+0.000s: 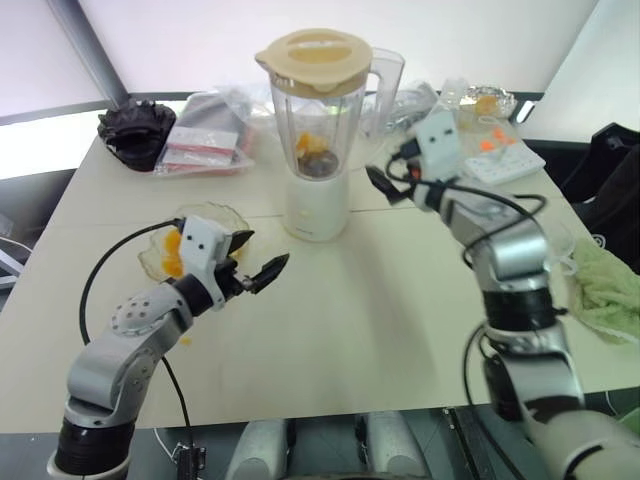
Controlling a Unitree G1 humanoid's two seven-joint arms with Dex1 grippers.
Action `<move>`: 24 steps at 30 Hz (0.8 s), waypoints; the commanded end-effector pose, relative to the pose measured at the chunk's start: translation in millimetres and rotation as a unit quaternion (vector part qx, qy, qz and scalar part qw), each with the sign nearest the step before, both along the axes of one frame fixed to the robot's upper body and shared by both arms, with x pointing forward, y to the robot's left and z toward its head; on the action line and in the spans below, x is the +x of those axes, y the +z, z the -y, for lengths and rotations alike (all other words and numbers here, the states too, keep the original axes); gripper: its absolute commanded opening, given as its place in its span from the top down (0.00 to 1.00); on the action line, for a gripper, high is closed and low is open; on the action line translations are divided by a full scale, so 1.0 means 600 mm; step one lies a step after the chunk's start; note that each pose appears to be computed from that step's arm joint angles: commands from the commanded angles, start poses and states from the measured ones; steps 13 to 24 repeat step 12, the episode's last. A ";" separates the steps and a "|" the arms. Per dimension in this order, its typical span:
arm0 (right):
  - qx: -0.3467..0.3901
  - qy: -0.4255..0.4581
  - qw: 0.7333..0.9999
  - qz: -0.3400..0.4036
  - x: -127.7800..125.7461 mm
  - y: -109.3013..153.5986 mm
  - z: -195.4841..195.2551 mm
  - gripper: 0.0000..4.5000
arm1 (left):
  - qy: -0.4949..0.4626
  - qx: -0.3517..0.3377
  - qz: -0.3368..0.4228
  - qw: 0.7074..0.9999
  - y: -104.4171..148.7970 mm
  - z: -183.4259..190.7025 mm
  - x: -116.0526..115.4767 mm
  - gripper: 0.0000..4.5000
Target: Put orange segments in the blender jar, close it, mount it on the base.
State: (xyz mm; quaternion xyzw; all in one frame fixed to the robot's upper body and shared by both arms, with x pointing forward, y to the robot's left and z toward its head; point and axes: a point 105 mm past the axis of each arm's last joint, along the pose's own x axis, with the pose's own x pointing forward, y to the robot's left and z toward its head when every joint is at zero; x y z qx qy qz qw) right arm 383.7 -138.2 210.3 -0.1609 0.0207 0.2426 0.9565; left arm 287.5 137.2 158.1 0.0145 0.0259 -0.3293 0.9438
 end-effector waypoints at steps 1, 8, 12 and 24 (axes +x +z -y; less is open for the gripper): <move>-0.018 0.091 0.995 0.025 -0.054 0.023 0.011 0.01 | -0.002 -0.003 0.023 1.000 0.024 -0.009 -0.004 0.04; 0.008 0.170 0.984 -0.052 -0.130 0.017 0.083 0.01 | -0.006 0.010 0.032 0.999 0.040 -0.027 -0.010 0.04; 0.028 0.182 0.980 -0.080 -0.149 0.014 0.101 0.01 | -0.012 0.019 0.034 0.999 0.048 -0.041 -0.016 0.04; 0.028 0.182 0.980 -0.080 -0.149 0.014 0.101 0.01 | -0.012 0.019 0.034 0.999 0.048 -0.041 -0.016 0.04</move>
